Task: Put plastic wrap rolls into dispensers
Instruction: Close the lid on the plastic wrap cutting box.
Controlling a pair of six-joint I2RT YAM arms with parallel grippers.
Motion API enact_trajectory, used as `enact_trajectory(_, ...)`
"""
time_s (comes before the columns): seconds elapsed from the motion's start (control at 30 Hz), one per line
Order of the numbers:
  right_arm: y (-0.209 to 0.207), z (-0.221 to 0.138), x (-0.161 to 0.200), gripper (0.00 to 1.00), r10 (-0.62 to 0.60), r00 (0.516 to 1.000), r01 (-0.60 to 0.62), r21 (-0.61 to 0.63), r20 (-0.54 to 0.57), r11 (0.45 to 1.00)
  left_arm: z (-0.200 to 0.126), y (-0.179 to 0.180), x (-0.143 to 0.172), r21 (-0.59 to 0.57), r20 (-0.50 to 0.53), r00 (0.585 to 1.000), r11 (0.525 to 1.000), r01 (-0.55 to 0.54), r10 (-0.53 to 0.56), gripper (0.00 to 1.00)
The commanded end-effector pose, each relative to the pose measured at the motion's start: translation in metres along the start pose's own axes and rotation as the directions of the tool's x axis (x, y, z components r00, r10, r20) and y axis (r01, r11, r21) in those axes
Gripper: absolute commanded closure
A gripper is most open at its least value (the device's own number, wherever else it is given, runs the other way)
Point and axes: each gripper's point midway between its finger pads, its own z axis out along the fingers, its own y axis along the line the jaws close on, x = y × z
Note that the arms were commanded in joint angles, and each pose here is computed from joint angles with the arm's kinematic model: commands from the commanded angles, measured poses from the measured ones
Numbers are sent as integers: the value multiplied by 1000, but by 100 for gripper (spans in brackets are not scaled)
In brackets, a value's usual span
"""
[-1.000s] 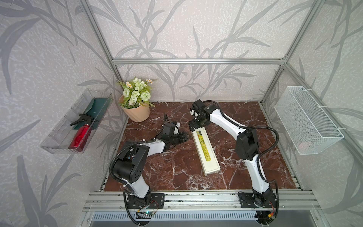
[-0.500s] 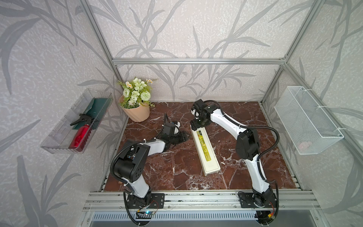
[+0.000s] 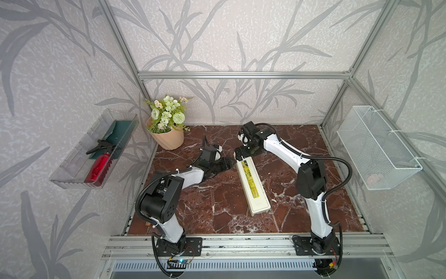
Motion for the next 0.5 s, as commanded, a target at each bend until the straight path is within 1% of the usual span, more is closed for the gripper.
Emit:
enact_trajectory(0.0,0,-38,-13,3,12,996,-9,-34,83,999,-8,-7,-12,-14,13,1000,1000,-11,11,20)
enact_trajectory(0.07,-7,-39,-8,3,33,997,-31,-38,73,999,-8,-8,-14,-16,18,1000,1000,0,0,18)
enact_trajectory(0.17,-15,-35,3,3,78,996,-75,-76,35,994,-3,-12,-14,-3,-5,1000,1000,28,-28,17)
enact_trajectory(0.23,-19,-31,10,3,101,994,-98,-99,30,990,-1,-15,-16,9,-11,999,999,47,-47,17)
enact_trajectory(0.3,-21,-26,21,3,114,993,-111,-125,14,986,-1,-20,-18,29,-10,998,998,59,-59,12)
enact_trajectory(0.43,-20,-17,44,3,160,987,-158,-202,-7,967,-1,-30,-18,55,-26,996,995,81,-79,10)
enact_trajectory(0.47,-20,-15,50,3,177,984,-175,-223,-10,959,-2,-32,-18,58,-28,996,995,83,-81,8)
